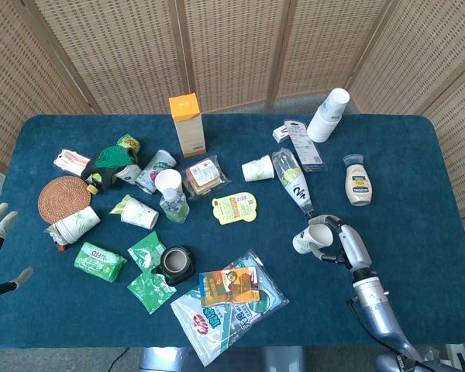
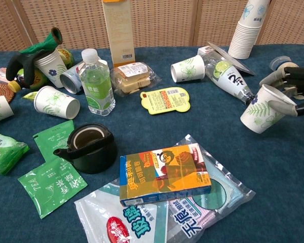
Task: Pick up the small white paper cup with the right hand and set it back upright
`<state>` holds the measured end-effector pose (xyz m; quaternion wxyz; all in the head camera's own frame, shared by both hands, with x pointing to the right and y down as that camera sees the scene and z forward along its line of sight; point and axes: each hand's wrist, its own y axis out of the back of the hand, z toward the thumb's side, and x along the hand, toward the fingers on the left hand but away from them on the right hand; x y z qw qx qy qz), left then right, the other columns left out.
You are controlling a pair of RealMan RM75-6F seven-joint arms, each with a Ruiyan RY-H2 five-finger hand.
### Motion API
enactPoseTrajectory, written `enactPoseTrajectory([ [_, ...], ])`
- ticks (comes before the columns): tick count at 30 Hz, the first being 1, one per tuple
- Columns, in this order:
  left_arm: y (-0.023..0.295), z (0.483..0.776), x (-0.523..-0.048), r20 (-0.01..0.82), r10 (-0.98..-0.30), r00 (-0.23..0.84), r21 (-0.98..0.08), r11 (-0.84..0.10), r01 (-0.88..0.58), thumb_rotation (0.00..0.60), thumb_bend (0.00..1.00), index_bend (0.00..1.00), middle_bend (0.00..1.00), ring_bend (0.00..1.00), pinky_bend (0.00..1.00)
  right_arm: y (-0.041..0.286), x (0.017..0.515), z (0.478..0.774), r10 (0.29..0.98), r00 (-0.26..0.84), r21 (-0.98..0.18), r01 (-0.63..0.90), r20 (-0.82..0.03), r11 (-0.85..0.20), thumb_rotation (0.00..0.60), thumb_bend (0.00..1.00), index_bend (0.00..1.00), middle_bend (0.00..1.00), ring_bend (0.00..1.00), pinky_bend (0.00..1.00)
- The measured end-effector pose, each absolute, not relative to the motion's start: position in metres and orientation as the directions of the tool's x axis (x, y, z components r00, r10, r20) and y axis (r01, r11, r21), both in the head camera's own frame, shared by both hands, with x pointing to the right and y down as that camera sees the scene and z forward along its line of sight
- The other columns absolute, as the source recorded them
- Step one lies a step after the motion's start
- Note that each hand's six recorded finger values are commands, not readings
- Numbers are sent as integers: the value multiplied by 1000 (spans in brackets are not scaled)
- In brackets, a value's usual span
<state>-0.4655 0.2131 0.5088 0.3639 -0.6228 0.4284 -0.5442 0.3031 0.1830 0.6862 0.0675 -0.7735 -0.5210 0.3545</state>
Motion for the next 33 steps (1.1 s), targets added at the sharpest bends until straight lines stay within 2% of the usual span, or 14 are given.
enactPoseTrajectory([
  [15,213,511,-465,374,-927,42,-917,-376,-137,600,246,0,0,0,0,191,312,713,819,123,-274,906,-560,-324,600,394,359,369,222,275],
  [19,213,511,-465,373,-927,41,-917,-375,-137,600,246,0,0,0,0,194,319,717,817,113,-305,892,-566,-335,600,367,343,332,185,275],
  [21,213,511,-465,374,-927,41,-917,-376,-136,600,247,0,0,0,0,196,323,719,820,110,-336,875,-562,-348,600,362,294,234,118,259],
  [23,213,512,-464,376,-926,42,-916,-378,-133,600,246,0,0,0,0,197,324,718,822,119,-353,862,-556,-364,600,372,231,90,26,190],
  [25,213,513,-464,378,-925,43,-915,-380,-131,600,246,0,0,0,0,197,324,715,827,132,-367,850,-546,-378,600,388,201,23,0,111],
  [28,213,513,-463,377,-925,45,-916,-379,-131,600,246,0,0,0,0,196,327,711,838,145,-413,818,-526,-400,600,404,181,0,0,8],
  [33,214,512,-463,375,-926,46,-916,-378,-133,600,246,0,0,0,0,193,334,706,854,153,-516,739,-497,-433,600,440,163,0,0,0],
])
